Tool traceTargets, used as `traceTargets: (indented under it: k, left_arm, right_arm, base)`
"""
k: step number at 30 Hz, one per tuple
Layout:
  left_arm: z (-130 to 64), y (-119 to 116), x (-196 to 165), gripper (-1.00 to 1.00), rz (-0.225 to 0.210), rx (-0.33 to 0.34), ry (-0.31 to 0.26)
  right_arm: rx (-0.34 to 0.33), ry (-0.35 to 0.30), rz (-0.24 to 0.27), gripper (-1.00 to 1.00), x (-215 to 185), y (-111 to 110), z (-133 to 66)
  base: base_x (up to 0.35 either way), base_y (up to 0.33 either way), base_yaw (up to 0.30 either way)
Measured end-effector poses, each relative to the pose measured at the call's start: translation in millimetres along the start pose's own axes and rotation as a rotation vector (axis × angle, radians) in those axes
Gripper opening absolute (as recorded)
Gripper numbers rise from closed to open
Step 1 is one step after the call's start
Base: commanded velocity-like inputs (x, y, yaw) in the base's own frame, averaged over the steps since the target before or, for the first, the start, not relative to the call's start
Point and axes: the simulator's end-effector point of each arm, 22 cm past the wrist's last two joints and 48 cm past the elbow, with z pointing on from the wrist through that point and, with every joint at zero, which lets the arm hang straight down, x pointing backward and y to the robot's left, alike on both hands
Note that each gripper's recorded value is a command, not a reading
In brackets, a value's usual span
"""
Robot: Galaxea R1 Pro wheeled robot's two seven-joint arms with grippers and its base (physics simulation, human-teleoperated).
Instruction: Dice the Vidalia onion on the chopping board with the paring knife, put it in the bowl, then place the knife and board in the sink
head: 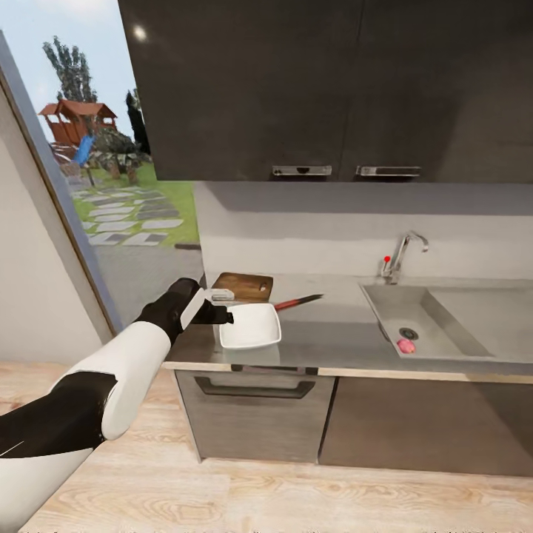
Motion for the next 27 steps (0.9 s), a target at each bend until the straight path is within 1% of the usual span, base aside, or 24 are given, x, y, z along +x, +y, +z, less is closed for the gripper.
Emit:
traceTargets:
  k: [15, 21, 27]
  left_arm:
    - [14.7, 1, 5, 1.00, -0.002, 0.001, 0.005]
    - [20.2, 2, 8, 1.00, -0.004, 0.001, 0.014]
    - [26.0, 3, 12, 1.00, -0.005, 0.002, 0.023]
  right_arm:
    - [0.000, 0.023, -0.002, 1.00, 9, 0, -0.3]
    - [0.000, 0.032, -0.002, 1.00, 13, 0, -0.6]
    - [0.000, 0.041, -0.003, 1.00, 16, 0, -0.7]
  base:
    - [0.000, 0.000, 0.000]
    - [0.092, 0.000, 0.000]
    - [0.014, 0.000, 0.000]
